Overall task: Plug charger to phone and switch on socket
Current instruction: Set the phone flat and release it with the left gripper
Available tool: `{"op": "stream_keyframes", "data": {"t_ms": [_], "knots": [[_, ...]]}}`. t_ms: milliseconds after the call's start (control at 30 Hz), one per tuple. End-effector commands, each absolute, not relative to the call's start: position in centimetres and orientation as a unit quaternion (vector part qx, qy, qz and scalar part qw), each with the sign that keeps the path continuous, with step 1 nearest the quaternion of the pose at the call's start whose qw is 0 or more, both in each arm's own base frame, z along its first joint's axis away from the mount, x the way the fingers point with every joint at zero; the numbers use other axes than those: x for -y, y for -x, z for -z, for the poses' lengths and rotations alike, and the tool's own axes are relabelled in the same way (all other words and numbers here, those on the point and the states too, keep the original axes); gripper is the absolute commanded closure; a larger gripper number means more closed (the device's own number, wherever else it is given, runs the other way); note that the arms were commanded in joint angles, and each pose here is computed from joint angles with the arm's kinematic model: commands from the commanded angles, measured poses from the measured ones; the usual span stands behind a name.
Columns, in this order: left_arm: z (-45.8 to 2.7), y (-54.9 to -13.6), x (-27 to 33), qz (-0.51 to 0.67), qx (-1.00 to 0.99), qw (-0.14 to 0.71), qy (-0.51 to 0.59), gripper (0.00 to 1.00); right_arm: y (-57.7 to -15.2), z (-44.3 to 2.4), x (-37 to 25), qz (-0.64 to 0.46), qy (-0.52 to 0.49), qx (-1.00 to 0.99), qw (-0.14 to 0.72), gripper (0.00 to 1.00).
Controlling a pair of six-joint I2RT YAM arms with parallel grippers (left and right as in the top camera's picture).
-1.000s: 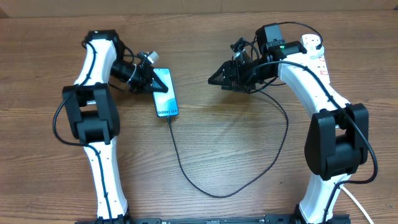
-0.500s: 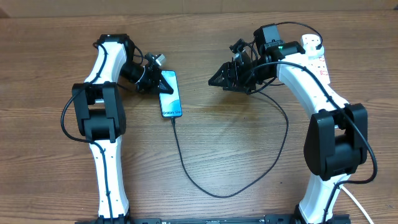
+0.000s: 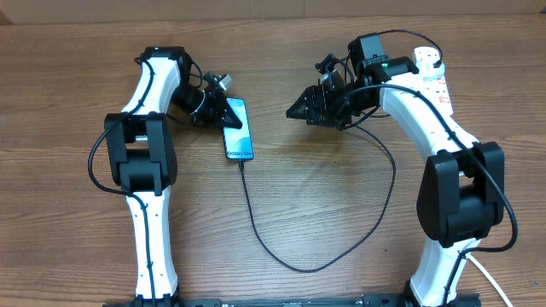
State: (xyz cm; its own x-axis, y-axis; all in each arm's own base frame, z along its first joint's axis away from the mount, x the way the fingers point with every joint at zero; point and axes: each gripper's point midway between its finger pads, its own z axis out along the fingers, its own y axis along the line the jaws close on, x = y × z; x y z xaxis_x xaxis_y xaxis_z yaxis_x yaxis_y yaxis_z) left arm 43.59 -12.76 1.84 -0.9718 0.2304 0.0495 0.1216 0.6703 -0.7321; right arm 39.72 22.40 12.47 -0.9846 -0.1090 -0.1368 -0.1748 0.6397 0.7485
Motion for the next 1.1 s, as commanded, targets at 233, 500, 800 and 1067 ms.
{"op": "stream_keyframes", "data": {"t_ms": [233,500,800,1067], "knots": [[-0.8,-43.3,12.9,-0.389,0.913,0.081,0.096,0.63,-39.9,-12.4,-22.6,-0.415,0.084,-0.905,0.040,0.32],[-0.8,-43.2,12.8,-0.386,0.914,0.081,0.096,0.48,-39.8,-12.4,-22.6,-0.415,0.083,-0.905,0.039,0.32],[-0.3,-43.0,12.2,-0.365,0.921,0.088,0.100,0.39,-39.8,-12.4,-22.6,-0.415,0.084,-0.905,0.039,0.32],[1.0,-42.9,10.5,-0.305,0.944,0.107,0.074,0.36,-39.9,-12.3,-22.5,-0.412,0.083,-0.907,0.040,0.32]]}}
